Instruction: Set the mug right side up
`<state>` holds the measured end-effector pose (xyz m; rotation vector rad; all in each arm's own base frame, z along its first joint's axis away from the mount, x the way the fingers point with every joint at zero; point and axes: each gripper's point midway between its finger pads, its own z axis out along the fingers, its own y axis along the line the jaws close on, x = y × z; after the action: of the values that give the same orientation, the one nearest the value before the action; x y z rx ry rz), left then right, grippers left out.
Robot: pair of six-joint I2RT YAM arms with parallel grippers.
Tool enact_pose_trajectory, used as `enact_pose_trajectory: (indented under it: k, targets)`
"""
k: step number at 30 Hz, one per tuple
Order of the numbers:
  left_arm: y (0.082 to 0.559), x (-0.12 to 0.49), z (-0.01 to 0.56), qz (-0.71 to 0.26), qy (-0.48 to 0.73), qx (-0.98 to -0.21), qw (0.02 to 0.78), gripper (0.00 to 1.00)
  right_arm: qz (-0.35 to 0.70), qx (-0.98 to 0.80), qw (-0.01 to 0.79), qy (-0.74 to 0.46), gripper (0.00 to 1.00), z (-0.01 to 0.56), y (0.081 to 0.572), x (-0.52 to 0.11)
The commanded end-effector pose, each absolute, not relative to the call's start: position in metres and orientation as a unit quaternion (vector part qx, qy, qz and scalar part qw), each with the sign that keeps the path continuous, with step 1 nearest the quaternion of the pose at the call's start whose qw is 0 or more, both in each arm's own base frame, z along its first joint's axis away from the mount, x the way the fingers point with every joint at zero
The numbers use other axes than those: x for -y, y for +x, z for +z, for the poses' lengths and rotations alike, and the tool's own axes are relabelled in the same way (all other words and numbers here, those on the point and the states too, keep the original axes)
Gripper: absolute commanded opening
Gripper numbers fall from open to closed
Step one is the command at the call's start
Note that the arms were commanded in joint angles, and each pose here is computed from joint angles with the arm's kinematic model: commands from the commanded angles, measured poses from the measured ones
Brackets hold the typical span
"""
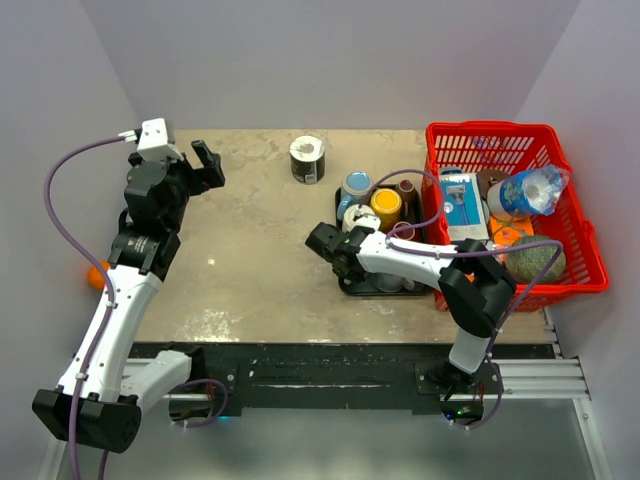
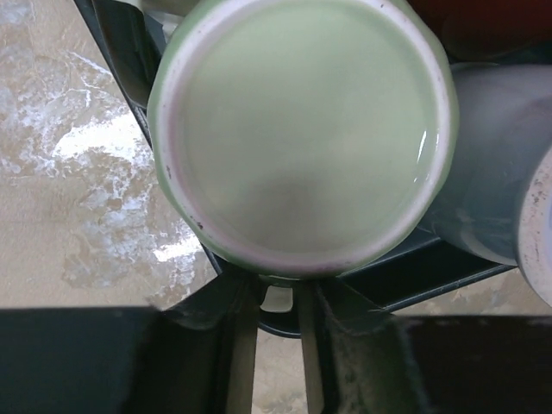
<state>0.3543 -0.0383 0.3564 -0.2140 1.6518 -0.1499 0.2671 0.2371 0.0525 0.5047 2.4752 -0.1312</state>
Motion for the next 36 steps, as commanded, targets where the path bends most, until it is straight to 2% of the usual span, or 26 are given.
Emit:
enact_pose_trajectory:
  k: [1,3,4,5,12,23,31,36]
  targets:
    - [0.354,0.034,0.367,-0.061,-0.097,-0.717,0.688,0.99,-0.066,-0.914,0.335,0.22,0.21,0.065,0.279,-0.224]
    - [0.355,0.034,0.367,-0.063,-0.098,-0.717,0.688,0.99,-0.071,-0.911,0.338,0.223,0.13,0.069,0.278,-0.221]
    - [0.355,0.035,0.367,-0.063,-0.098,-0.717,0.688,0.99,-0.071,-0.912,0.338,0.223,0.03,0.071,0.277,-0.22]
    - [0.354,0.035,0.368,-0.064,-0.099,-0.716,0.688,0.99,-0.071,-0.911,0.34,0.221,0.0,0.073,0.276,-0.218]
    - [0.354,0.039,0.363,-0.078,-0.099,-0.72,0.683,0.99,-0.052,-0.91,0.357,0.206,0.0,0.1,0.279,-0.217]
    - [0.352,0.045,0.363,-0.096,-0.094,-0.721,0.68,0.99,0.057,-0.906,0.374,0.19,0.0,0.175,0.277,-0.236]
    - [0.352,0.065,0.363,-0.153,-0.084,-0.717,0.675,0.99,0.234,-0.853,0.451,0.121,0.0,0.296,0.292,-0.281]
    - [0.349,0.089,0.377,-0.222,-0.059,-0.7,0.676,0.99,0.319,-0.795,0.51,0.082,0.0,0.372,0.303,-0.295]
